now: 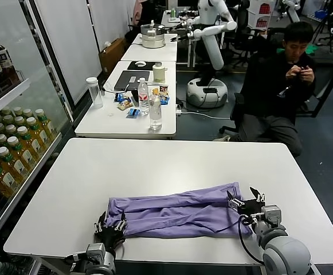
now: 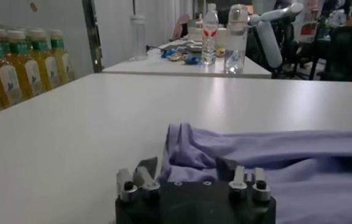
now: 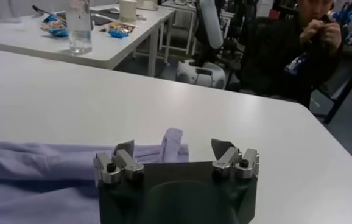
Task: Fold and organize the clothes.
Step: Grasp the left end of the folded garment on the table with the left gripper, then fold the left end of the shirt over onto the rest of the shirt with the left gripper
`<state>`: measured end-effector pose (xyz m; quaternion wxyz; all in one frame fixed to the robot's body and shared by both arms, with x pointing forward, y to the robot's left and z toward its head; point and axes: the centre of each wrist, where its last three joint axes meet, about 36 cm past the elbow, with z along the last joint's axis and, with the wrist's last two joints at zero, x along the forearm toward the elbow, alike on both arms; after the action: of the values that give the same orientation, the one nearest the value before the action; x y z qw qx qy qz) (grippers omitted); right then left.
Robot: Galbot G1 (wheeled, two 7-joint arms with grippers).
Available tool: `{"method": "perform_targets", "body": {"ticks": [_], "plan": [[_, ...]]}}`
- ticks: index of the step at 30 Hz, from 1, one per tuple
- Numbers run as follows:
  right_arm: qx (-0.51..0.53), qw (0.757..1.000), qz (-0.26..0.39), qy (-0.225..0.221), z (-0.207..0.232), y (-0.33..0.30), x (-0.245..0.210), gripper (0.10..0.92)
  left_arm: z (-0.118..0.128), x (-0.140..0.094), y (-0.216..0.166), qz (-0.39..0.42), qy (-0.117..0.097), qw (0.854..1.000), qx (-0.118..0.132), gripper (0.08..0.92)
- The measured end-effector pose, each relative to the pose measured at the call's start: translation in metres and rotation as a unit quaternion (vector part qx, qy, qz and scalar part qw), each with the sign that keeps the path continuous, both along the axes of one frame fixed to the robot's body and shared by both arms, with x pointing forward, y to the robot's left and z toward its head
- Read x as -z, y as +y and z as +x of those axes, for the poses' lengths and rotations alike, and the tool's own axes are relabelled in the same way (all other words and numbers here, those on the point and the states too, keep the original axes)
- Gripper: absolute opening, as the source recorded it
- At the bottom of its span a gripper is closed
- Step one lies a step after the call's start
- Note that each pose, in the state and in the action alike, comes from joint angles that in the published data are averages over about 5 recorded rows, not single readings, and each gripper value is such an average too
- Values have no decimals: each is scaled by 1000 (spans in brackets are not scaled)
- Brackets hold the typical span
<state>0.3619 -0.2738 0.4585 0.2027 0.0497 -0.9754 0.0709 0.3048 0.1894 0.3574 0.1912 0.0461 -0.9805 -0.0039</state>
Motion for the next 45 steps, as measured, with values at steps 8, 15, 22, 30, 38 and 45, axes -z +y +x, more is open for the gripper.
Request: {"method": "perform_targets", "body": {"ticks": [8, 15, 22, 30, 38, 45], "plan": [[-3, 1000, 0, -3, -1, 0, -3, 823, 5, 4, 6, -6, 8, 1000, -9, 368], [-7, 1000, 0, -8, 1, -1, -7, 823, 11, 0, 26, -9, 0, 1000, -18, 179], [-10, 1000, 1, -13, 4, 0, -9, 823, 18, -11, 77, 21, -17, 999, -40, 150], [-12, 1000, 1, -16, 7, 0, -9, 823, 34, -50, 154, 69, -59, 993, -78, 150], [-12, 1000, -3, -18, 8, -1, -10, 823, 38, -99, 174, 0, -93, 993, -75, 150], [-12, 1000, -8, -22, 8, -3, -13, 823, 35, -133, 136, -149, -114, 982, -27, 150]]}}
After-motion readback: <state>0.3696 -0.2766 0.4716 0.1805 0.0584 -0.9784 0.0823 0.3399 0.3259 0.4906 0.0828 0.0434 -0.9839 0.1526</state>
